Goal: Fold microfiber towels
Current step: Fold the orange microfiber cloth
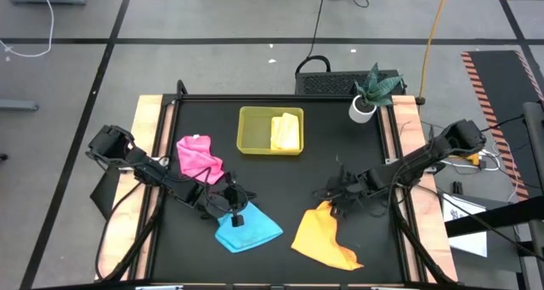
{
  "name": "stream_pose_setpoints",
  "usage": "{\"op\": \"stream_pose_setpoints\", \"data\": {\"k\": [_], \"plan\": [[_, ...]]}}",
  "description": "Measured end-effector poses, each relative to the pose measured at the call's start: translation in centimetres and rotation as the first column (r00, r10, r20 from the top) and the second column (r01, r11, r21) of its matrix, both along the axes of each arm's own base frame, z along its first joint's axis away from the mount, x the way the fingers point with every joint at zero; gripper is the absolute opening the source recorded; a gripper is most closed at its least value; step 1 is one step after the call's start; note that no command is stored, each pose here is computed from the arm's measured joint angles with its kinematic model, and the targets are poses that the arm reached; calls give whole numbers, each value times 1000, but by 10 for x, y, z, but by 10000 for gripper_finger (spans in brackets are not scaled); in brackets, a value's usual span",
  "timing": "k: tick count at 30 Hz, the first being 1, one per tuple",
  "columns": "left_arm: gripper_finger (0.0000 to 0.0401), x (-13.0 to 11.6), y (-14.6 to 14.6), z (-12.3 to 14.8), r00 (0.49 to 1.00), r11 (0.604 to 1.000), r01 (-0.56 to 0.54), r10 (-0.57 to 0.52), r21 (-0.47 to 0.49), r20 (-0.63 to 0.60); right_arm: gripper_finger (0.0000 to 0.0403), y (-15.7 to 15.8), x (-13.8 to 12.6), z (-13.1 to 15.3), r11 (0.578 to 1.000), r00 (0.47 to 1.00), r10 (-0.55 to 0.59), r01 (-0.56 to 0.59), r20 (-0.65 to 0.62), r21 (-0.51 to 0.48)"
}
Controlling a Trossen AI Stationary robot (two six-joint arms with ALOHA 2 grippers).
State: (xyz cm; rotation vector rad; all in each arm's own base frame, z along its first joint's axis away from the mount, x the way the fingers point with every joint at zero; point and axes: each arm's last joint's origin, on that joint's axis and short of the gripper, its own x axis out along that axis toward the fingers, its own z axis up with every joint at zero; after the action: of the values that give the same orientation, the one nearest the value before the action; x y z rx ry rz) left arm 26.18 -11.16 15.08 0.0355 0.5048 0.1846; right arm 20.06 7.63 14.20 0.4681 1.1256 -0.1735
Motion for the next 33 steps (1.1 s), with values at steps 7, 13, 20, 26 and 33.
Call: {"op": "stream_pose_setpoints", "data": {"k": [7, 13, 20, 26, 33], "plan": [[26, 0, 0, 0, 1000, 1000, 0, 0, 0, -1, 99, 5, 9, -7, 985, 989, 125, -133, 80, 111], [26, 0, 0, 0, 1000, 1000, 0, 0, 0, -1, 8, 5, 13, -2, 984, 973, 170, -177, 157, 32], [26, 0, 0, 0, 1000, 1000, -1, 1, -2, 1, 3, 4, 31, 57, 957, 865, 204, -78, 459, -279], [26, 0, 0, 0, 1000, 1000, -1, 1, -2, 0, 2, 18, 23, 127, 794, 626, 411, 112, 663, -598], [26, -1, -1, -1, 1000, 1000, -6, 6, -13, -3, 1, 33, 15, 113, 808, 593, 486, -24, 642, -589]]}}
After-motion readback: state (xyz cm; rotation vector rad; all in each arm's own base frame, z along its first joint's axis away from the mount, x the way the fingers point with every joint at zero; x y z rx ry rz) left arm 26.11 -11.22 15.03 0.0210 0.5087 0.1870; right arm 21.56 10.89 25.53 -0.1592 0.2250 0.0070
